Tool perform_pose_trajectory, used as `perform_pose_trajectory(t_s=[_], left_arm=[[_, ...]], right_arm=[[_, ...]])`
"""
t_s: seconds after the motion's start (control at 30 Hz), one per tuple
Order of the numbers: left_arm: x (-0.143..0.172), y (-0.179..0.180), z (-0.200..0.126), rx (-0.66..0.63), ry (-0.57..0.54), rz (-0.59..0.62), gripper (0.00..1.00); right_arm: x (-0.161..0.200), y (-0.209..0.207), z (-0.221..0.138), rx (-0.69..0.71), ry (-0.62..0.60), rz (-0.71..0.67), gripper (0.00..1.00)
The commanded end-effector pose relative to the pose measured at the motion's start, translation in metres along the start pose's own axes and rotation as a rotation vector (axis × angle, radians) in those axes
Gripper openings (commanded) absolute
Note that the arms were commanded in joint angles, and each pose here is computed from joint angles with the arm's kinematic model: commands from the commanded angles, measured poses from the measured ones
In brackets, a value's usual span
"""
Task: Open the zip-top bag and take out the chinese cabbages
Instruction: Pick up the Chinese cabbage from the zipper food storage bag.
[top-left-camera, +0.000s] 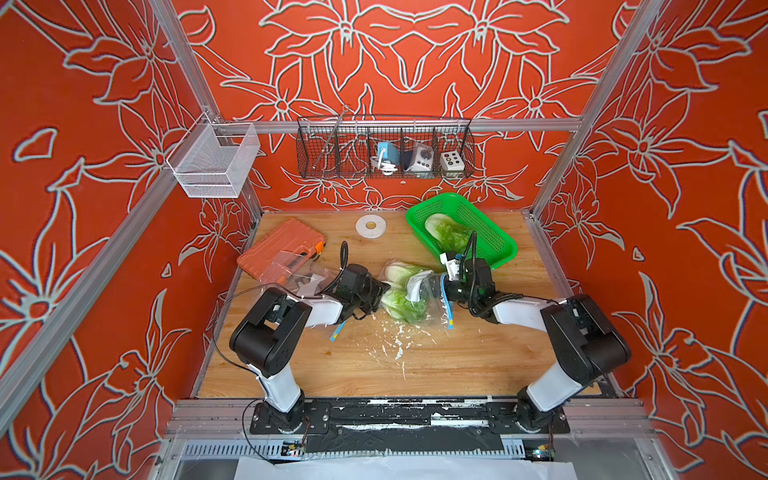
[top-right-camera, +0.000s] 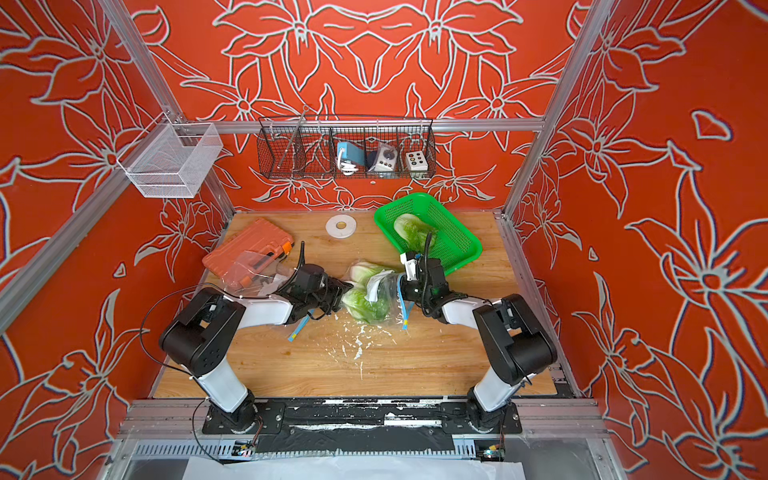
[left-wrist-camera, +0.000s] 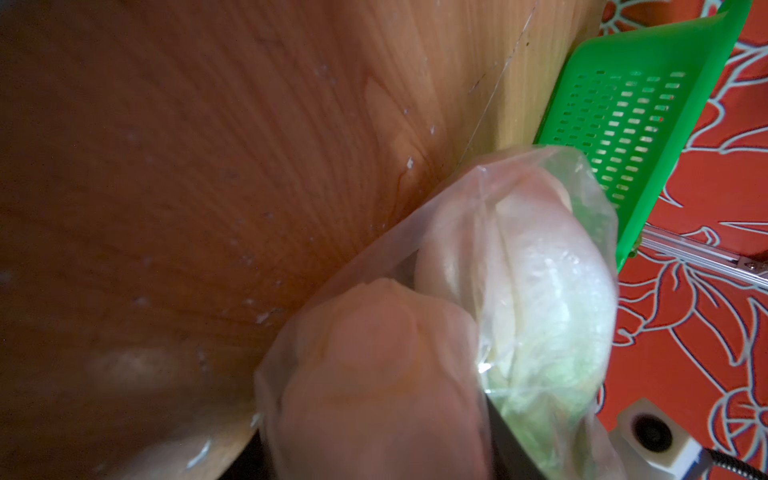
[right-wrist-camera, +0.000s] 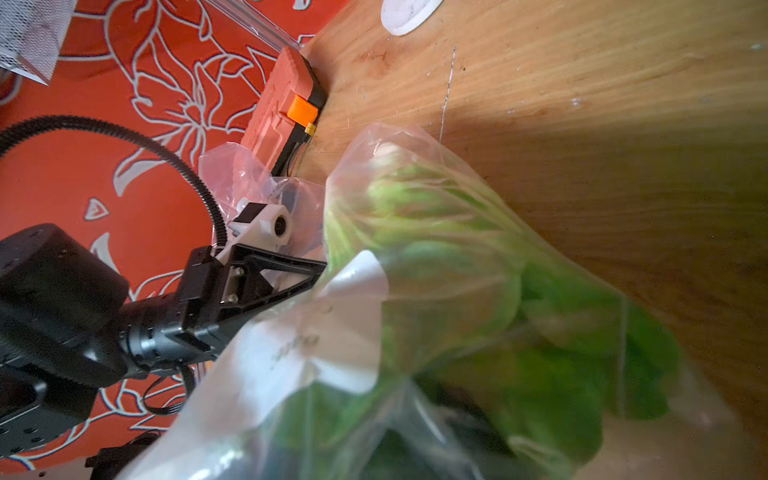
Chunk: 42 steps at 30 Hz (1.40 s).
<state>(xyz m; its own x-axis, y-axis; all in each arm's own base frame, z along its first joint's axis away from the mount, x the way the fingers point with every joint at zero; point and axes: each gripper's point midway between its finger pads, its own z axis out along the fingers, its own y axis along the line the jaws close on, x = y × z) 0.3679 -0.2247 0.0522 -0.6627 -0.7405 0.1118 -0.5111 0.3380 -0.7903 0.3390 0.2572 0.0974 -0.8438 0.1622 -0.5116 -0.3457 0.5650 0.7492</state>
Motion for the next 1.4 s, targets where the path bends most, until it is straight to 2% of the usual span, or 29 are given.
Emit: perform_pose_trajectory(t_s=[0.0, 0.1, 0.17, 0.2, 0.33, 0.57, 0.9, 1.07, 1.17, 1.37], left_arm=[[0.009, 0.026, 0.007, -0.087, 0.038, 0.003, 0.45], [0.009, 0.026, 0.005, -0.088, 0.030, -0.001, 0.44], [0.006, 0.028, 0.003, -0.099, 0.014, -0.005, 0.41], [0.004, 0.029, 0.002, -0.104, 0.004, -0.010, 0.40], [-0.005, 0.036, -0.002, -0.123, -0.042, -0.051, 0.34], [-0.030, 0.042, -0.013, -0.126, -0.132, -0.140, 0.31], [-0.076, 0.049, -0.030, -0.138, -0.272, -0.205, 0.27], [-0.091, 0.049, -0.035, -0.138, -0.309, -0.205, 0.27], [-0.098, 0.042, -0.034, -0.133, -0.307, -0.159, 0.27], [-0.104, 0.038, -0.033, -0.136, -0.287, -0.097, 0.28]], right_arm=[[-0.012, -0.002, 0.015, -0.002, -0.015, 0.020, 0.44], [-0.014, 0.000, 0.025, -0.024, 0.002, 0.020, 0.34], [-0.014, 0.001, 0.025, -0.027, -0.003, 0.016, 0.10], [-0.014, 0.002, 0.022, -0.026, -0.008, 0.007, 0.01], [-0.012, 0.002, 0.004, 0.030, -0.013, -0.057, 0.00], [-0.004, 0.003, -0.025, 0.111, 0.002, -0.164, 0.00], [0.011, 0.027, -0.061, 0.070, 0.023, -0.263, 0.00], [0.000, 0.032, -0.093, 0.164, -0.062, -0.315, 0.00], [-0.009, 0.040, -0.118, 0.230, -0.137, -0.360, 0.00], [-0.044, 0.067, -0.185, 0.370, -0.387, -0.454, 0.00]])
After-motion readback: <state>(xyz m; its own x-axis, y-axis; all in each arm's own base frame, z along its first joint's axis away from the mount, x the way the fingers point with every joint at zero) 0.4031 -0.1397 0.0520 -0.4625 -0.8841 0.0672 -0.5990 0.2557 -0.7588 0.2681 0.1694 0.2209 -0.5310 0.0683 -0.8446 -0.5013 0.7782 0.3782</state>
